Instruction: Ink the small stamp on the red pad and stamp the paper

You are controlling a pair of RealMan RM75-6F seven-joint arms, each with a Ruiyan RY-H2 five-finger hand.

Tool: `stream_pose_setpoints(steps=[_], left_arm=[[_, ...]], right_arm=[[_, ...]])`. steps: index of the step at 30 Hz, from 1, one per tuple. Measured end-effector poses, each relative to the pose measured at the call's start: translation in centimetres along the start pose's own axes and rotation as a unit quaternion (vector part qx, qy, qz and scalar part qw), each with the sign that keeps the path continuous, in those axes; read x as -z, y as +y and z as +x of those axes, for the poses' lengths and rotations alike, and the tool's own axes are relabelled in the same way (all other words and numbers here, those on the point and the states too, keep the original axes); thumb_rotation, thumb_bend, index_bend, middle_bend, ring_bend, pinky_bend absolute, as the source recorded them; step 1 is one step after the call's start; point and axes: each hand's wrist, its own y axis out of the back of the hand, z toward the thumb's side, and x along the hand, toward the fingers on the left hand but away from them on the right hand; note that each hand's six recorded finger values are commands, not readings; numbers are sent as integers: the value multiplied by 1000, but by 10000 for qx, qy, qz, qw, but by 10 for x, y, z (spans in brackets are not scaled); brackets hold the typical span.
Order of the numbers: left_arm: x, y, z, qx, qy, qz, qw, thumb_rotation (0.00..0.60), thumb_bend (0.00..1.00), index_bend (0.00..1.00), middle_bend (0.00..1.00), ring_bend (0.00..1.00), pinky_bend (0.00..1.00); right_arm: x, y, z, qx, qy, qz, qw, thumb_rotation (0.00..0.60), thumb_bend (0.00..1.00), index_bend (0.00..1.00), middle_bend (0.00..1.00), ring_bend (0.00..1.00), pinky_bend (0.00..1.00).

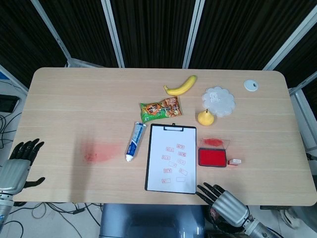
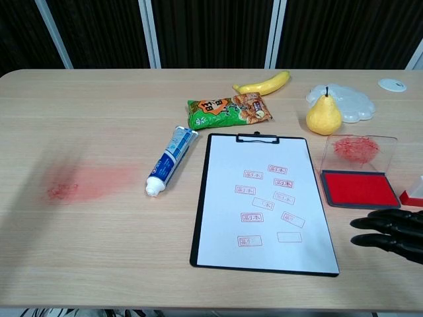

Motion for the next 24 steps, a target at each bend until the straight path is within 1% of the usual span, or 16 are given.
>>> stream_pose_setpoints(steps=[24], left_arm=[[-4,-1,1,10,-58,11,10000,600,16,0,0,0,0]], right_arm=[[1,1,4,51,-57,-5,10000,600,85,0,0,33,237]])
